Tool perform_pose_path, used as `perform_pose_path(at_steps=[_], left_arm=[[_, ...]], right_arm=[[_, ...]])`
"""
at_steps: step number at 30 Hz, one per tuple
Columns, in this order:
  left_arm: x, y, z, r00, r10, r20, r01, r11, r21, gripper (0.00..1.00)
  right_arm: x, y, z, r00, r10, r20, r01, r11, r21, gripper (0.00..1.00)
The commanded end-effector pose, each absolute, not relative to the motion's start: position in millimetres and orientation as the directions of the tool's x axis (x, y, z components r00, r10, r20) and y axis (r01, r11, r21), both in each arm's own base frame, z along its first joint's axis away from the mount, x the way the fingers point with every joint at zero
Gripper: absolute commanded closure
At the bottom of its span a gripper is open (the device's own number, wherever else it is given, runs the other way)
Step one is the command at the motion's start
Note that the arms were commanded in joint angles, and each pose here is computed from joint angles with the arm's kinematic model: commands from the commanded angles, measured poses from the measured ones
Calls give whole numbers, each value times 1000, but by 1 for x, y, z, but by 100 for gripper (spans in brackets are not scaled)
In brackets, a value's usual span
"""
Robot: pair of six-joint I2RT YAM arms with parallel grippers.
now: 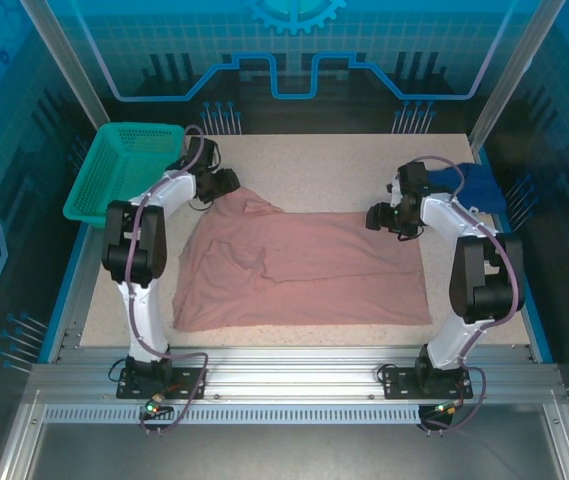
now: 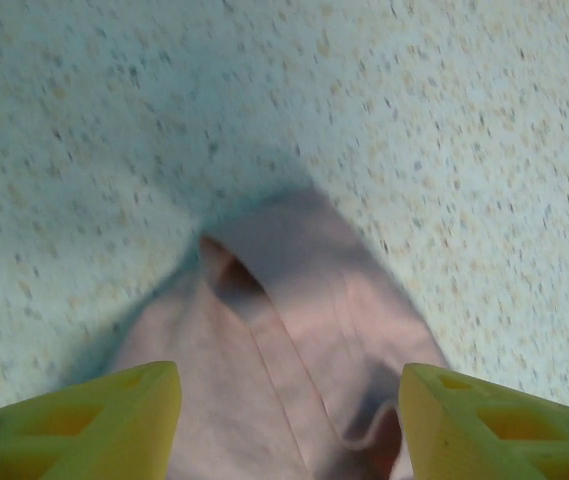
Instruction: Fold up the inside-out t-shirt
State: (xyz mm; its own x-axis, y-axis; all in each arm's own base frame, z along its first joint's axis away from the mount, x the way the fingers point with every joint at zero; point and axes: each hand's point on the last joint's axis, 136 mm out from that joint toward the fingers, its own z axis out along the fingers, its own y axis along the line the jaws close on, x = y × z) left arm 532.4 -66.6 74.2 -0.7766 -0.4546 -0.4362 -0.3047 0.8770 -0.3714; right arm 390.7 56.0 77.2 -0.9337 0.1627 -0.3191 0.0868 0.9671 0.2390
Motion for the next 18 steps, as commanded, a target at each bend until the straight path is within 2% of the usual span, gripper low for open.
perform_pose_path(at_steps=[1,9,18], left_arm=[[534,-50,58,-802,-452,-390,-339,883,-325,40],[555,-54,43,-822,-452,-346,-333,875,-352,43],[562,-63,42,-827,-456,-328,-316,861,-399,66]], right_arm=[[387,63,72,-942,148,-299,72,965,251,31],[386,64,71,-943,149,-296,72,964,257,31],[385,62,68,-945,149,-292,77,966,247,31]])
